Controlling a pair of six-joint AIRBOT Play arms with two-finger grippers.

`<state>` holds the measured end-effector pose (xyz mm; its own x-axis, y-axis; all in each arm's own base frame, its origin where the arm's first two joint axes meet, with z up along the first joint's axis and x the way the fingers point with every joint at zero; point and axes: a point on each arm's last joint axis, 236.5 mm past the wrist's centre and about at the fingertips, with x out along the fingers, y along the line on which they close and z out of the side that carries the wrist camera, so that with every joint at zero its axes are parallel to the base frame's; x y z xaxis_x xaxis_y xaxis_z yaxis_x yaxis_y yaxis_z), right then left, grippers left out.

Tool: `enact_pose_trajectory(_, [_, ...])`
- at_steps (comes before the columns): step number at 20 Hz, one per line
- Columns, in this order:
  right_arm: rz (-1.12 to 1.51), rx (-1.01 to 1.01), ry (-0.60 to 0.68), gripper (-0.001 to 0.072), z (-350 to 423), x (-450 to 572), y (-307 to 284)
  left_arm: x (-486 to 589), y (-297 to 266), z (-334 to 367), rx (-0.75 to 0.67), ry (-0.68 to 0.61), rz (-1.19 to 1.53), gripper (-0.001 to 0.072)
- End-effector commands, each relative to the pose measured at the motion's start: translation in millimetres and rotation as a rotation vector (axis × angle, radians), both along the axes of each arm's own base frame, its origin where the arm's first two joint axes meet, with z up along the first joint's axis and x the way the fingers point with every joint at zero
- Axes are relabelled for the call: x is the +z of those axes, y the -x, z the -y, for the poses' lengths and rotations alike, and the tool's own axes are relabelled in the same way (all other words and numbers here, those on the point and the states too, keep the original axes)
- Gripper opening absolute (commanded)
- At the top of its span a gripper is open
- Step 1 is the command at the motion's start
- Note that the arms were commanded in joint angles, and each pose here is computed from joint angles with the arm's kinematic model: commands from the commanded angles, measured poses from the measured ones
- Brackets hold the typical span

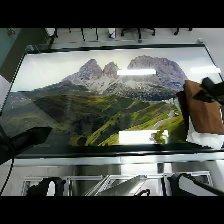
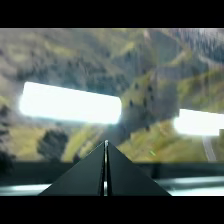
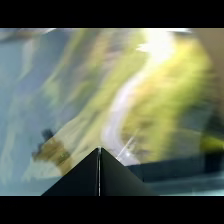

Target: Fold the shirts.

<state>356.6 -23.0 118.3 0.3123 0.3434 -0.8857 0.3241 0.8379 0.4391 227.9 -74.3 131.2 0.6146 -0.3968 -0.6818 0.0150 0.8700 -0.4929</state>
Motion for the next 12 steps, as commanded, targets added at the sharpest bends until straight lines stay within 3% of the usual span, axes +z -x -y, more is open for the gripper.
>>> enact_pose_trajectory(1, [0.146,0.237,0.002,0.0019,-109,-21,21,-18,-1,15,-0.081,0.027,-0.091,0.0012])
enact_pose_trajectory(5, [0.191,0.338,-0.035,0.002,-176,-79,79,-30,-4,51,-0.219,0.032,-0.124,0.0012])
enact_pose_trajectory(12, [0.175,0.328,-0.072,0.002,-182,-84,85,-44,-12,89,-0.302,0.052,-0.155,0.0012])
